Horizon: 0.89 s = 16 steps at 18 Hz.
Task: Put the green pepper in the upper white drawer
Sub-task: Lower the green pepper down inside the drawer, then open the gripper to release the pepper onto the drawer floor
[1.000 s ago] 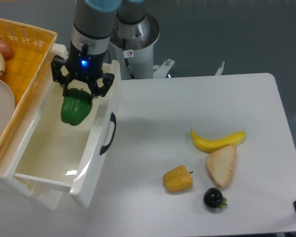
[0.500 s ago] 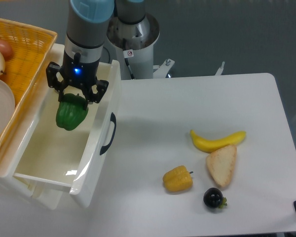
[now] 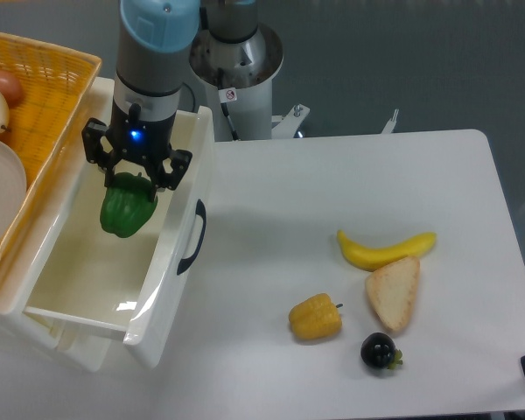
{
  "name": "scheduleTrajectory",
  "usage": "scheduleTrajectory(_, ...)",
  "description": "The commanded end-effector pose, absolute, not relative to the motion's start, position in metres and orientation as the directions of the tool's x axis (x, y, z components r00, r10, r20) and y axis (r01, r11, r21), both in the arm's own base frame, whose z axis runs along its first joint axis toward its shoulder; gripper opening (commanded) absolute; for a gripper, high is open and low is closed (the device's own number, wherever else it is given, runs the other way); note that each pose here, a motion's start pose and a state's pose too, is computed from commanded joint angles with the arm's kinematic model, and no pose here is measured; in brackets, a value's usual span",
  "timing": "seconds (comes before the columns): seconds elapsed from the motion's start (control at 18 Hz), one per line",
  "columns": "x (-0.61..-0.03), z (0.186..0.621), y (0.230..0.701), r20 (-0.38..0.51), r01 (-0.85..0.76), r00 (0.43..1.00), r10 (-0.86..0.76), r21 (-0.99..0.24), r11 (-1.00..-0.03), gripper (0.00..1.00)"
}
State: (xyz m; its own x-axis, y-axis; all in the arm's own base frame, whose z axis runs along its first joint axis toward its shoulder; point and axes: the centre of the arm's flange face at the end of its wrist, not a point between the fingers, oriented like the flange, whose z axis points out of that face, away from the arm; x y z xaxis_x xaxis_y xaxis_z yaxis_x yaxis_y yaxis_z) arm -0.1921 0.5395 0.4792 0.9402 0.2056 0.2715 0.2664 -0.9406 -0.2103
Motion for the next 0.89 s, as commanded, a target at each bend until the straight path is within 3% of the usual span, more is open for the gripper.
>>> scheduleTrajectory(0.39, -0.193, 0.472, 0.543, 0.277, 0.264, 0.939, 0.204, -0.198, -0.944, 0.58)
scheduleTrajectory(0.56, -0.187, 0.465, 0.547, 0.242, 0.233, 0.952, 0.187, -0.178, -0.956, 0.71)
scheduleTrajectory(0.89, -0.186, 0.459, 0.550, 0.227, 0.223, 0.956, 0.184, -0.161, -0.961, 0.79)
